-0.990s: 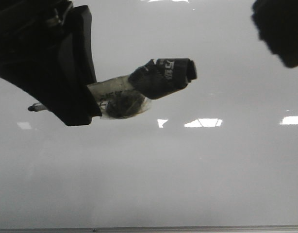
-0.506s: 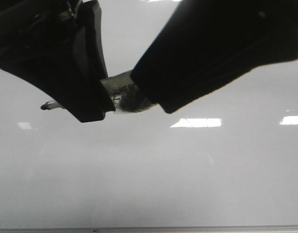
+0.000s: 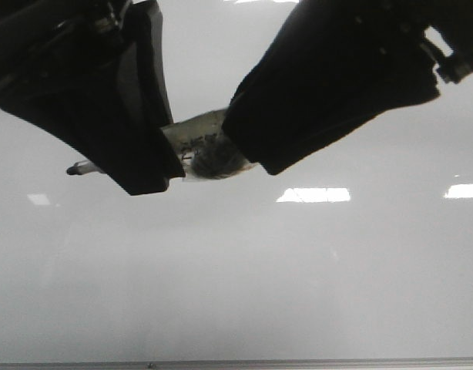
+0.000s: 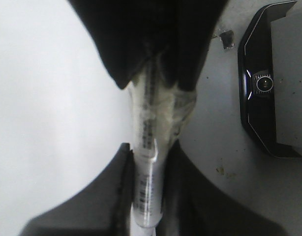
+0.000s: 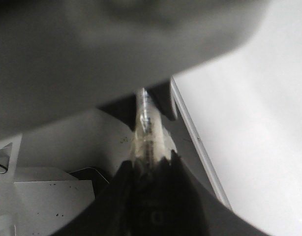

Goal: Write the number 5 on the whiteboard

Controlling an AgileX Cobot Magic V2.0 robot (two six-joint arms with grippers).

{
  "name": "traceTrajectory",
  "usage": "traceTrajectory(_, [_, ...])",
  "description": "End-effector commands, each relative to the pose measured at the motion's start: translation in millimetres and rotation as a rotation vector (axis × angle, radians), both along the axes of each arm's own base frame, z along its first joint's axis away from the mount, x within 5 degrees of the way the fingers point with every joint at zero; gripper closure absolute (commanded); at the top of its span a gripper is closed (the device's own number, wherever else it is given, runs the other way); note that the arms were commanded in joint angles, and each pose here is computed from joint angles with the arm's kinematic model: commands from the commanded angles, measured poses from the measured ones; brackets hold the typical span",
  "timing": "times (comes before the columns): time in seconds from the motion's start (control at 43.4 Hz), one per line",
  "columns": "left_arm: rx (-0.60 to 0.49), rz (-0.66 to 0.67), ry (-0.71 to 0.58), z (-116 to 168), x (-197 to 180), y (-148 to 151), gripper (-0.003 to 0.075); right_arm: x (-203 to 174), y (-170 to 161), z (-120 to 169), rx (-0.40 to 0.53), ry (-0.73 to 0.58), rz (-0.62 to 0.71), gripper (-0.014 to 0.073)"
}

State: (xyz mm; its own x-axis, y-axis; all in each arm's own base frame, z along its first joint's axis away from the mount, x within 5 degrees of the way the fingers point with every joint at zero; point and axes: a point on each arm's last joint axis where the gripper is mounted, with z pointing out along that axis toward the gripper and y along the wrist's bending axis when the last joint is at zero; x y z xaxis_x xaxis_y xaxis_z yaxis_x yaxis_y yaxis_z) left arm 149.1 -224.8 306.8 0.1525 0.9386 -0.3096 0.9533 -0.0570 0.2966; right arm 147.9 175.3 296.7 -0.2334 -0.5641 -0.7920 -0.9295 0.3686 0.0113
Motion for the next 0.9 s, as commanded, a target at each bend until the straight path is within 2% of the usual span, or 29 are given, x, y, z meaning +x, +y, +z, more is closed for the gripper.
traceTrajectory(0.0, [-0.142,0.023,-0.057,22,-1,-4,0.0701,1,1,16,0.063,-0.033,-0.014,0.0662])
traceTrajectory(0.046, [-0.146,0.023,-0.060,23,-1,-4,0.0664,1,1,16,0.063,-0.032,-0.014,0.0661])
traceTrajectory(0.138, [-0.145,0.027,-0.061,23,0,-4,0.0542,1,1,16,0.059,-0.037,-0.014,0.0663])
traceTrajectory(0.299, [-0.144,0.041,-0.061,23,0,-3,0.0263,-2,-4,15,0.016,-0.062,0.010,0.0662])
traceTrajectory(0.368, [-0.142,0.041,-0.060,22,0,-3,0.0180,-3,-11,14,0.020,-0.058,-0.019,0.0654])
traceTrajectory(0.414, [-0.137,0.042,-0.057,22,0,-3,0.0155,-3,-19,13,0.025,-0.052,-0.055,0.0655])
traceTrajectory(0.645, [-0.167,0.048,-0.044,29,-5,2,0.0171,-1,-75,7,0.072,-0.042,-0.350,0.0655])
traceTrajectory(0.76, [-0.178,0.048,-0.046,32,-7,3,0.0281,-8,-98,12,0.122,-0.064,-0.493,0.0655])
traceTrajectory(0.875, [-0.161,0.050,-0.032,31,-8,5,0.0456,-17,-111,17,0.147,-0.105,-0.556,0.0655])
